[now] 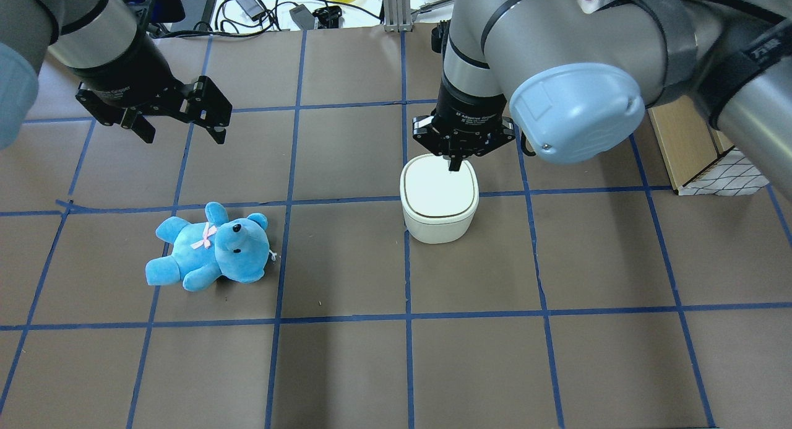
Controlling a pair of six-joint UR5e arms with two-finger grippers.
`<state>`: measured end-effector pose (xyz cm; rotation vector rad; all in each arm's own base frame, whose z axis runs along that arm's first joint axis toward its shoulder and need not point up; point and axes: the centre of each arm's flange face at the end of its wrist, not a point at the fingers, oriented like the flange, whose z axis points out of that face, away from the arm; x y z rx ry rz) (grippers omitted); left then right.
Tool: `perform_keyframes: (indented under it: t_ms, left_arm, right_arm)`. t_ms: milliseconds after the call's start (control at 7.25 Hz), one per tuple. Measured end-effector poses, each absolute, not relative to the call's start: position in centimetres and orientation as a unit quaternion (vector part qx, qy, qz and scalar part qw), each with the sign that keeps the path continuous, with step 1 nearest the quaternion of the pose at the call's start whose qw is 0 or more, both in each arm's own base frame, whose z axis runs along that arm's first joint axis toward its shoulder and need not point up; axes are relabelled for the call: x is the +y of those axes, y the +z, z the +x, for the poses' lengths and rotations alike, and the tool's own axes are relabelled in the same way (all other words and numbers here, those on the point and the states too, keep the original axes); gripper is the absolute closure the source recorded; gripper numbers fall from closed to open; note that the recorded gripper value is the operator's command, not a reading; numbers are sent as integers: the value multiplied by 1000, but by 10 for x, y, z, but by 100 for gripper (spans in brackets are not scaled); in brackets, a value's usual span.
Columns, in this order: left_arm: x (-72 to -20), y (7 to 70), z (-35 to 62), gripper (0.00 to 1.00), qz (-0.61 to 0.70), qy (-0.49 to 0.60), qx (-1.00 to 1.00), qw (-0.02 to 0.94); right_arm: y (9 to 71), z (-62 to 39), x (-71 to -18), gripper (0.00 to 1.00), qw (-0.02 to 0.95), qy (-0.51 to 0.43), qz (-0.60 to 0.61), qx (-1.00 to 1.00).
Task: Open trash can with right arm
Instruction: 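Move the right gripper over the white trash can lid, then lower the right gripper onto the lid's far edge and press down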
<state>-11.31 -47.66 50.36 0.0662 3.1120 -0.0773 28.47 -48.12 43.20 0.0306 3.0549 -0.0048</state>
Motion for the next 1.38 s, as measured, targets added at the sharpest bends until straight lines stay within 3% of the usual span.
perform_keyframes:
  t_ms: [828, 1379]
  left_arm:
    - [-477, 504, -113, 0, 21, -25, 999, 14]
    - [-477, 504, -113, 0, 21, -25, 999, 14]
  right_arm:
    - [370, 261, -529, 100, 32, 27, -26, 999]
    - [353, 256, -527, 100, 34, 45, -10, 998]
